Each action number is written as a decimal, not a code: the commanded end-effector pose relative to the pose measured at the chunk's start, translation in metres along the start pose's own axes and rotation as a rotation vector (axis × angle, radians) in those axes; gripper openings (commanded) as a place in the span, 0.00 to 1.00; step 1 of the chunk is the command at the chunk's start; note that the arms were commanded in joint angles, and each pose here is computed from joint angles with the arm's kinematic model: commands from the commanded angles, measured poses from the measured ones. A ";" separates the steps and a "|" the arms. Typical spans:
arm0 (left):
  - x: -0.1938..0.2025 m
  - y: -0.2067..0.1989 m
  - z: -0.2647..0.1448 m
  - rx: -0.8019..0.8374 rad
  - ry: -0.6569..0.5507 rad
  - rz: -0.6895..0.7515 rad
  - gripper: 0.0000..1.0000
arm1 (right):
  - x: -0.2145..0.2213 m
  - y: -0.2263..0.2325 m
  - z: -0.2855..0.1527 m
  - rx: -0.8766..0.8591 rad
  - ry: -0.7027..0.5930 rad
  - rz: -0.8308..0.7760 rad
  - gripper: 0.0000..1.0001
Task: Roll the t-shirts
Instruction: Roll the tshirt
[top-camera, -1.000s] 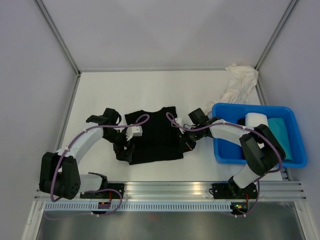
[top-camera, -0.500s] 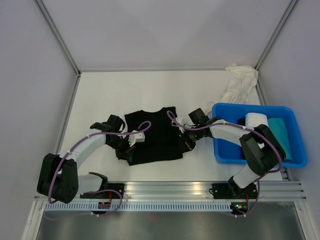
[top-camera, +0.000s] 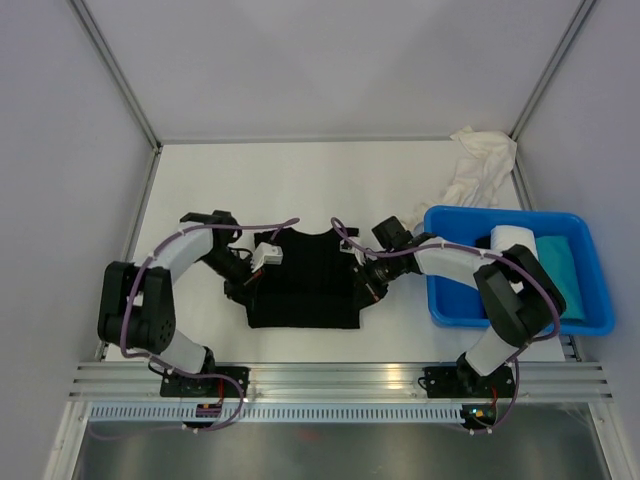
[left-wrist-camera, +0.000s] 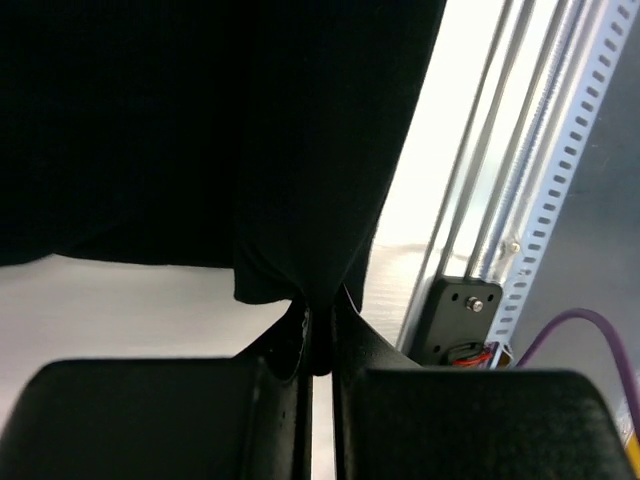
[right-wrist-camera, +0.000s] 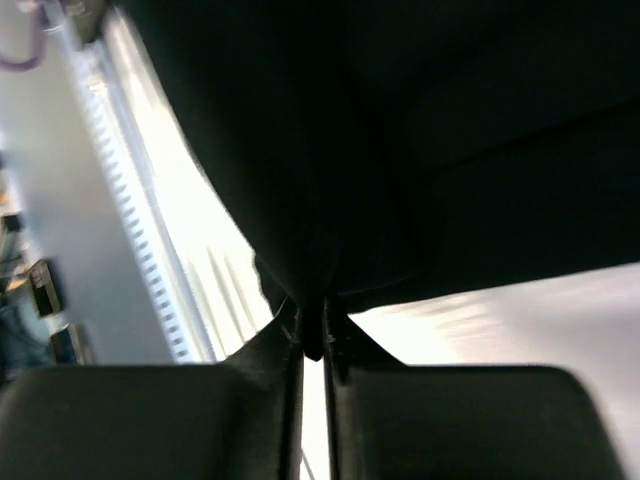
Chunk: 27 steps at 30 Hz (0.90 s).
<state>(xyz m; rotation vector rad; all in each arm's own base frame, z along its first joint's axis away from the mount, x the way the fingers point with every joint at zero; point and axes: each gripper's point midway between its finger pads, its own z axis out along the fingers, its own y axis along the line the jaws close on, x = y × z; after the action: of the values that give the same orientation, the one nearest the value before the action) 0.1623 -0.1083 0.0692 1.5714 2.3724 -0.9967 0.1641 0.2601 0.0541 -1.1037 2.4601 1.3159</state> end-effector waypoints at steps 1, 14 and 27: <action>-0.010 0.026 0.002 -0.020 -0.009 0.003 0.06 | -0.016 -0.037 -0.005 0.174 0.022 -0.005 0.17; -0.007 0.047 0.016 -0.024 0.009 -0.086 0.09 | -0.052 -0.026 -0.060 0.421 -0.170 -0.081 0.33; -0.005 0.050 0.016 -0.036 0.018 -0.107 0.20 | -0.086 0.046 0.009 0.179 -0.350 -0.249 0.02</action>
<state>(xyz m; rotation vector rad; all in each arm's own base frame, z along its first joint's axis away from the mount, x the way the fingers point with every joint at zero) 0.1882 -0.1082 0.0342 1.4845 2.5119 -0.9987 0.1759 0.3023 0.1029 -1.0876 2.1756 1.0224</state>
